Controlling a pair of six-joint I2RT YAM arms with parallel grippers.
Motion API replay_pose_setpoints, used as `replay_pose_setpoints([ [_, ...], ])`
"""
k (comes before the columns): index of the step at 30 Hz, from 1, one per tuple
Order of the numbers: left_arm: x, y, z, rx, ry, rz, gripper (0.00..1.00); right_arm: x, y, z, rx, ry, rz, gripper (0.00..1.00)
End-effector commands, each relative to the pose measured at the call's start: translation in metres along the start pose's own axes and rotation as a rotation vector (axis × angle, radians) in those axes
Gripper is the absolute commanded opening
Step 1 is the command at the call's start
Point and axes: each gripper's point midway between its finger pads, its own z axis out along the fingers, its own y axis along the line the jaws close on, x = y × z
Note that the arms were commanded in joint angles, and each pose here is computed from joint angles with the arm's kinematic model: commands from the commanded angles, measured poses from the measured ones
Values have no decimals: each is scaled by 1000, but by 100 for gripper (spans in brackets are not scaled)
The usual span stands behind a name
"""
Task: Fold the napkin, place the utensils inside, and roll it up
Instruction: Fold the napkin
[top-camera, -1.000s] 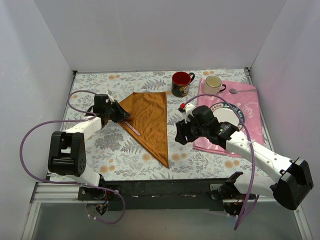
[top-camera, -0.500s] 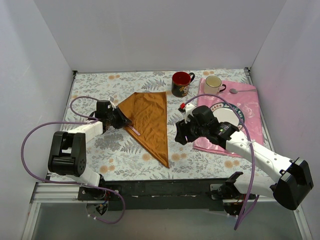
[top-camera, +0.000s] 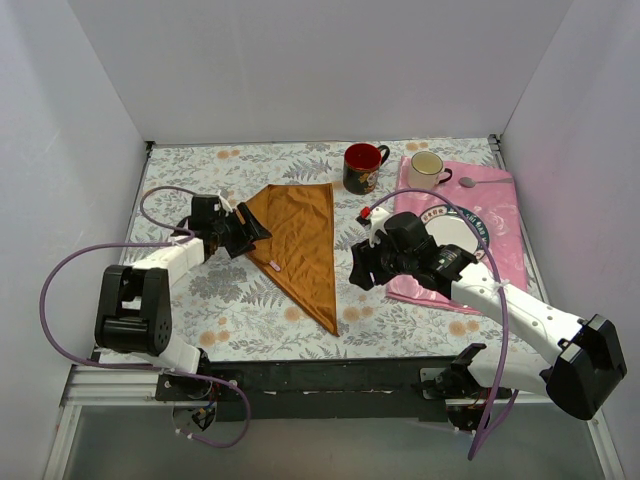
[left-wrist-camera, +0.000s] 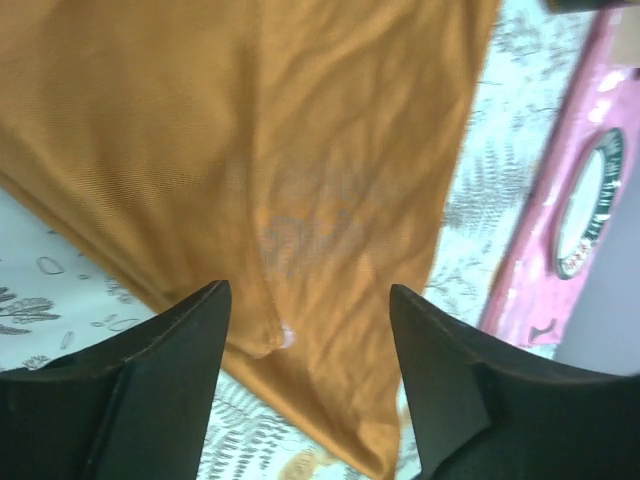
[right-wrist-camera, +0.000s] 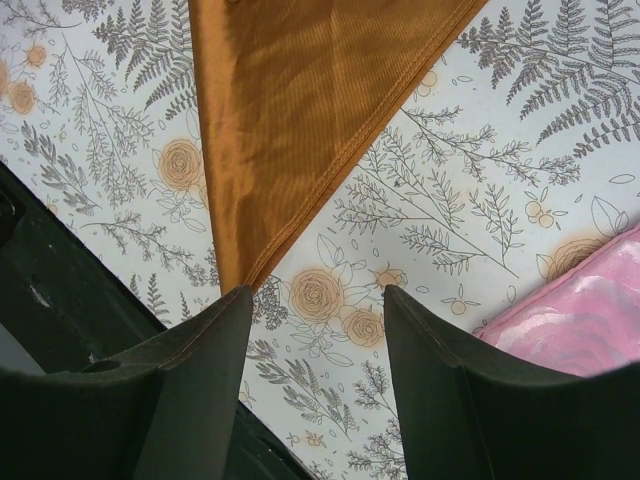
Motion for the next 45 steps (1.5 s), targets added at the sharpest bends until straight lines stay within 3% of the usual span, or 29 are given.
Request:
replay_pose_setpoints([
  [1, -37, -66, -45, 150, -92, 110, 67, -9, 3, 0, -15, -37, 6, 63],
  [6, -43, -69, -50, 113, -79, 60, 65, -12, 6, 5, -39, -40, 7, 64],
  [9, -31, -51, -36, 65, -23, 15, 56, -12, 9, 7, -52, -32, 10, 64],
  [10, -28, -47, -32, 63, -12, 4, 48, -14, 9, 6, -55, -39, 10, 64],
  [15, -8, -40, -15, 124, 41, -41, 32, -13, 9, 6, -54, -42, 11, 64],
  [22, 22, -9, -5, 64, 85, -120, 30, -9, 7, 7, -49, -42, 14, 64],
  [32, 34, 0, -1, 60, 116, -121, 30, -13, 9, 9, -54, -34, 14, 65],
  [38, 19, -57, -40, 103, 18, 148, 39, -13, -15, -2, 79, -33, 11, 67],
  [42, 60, -100, -53, 88, 38, 439, 46, -15, -48, -14, 198, -19, 73, 69],
  [45, 98, -104, -55, 46, 84, 610, 41, -16, -75, -28, 265, -23, 130, 69],
])
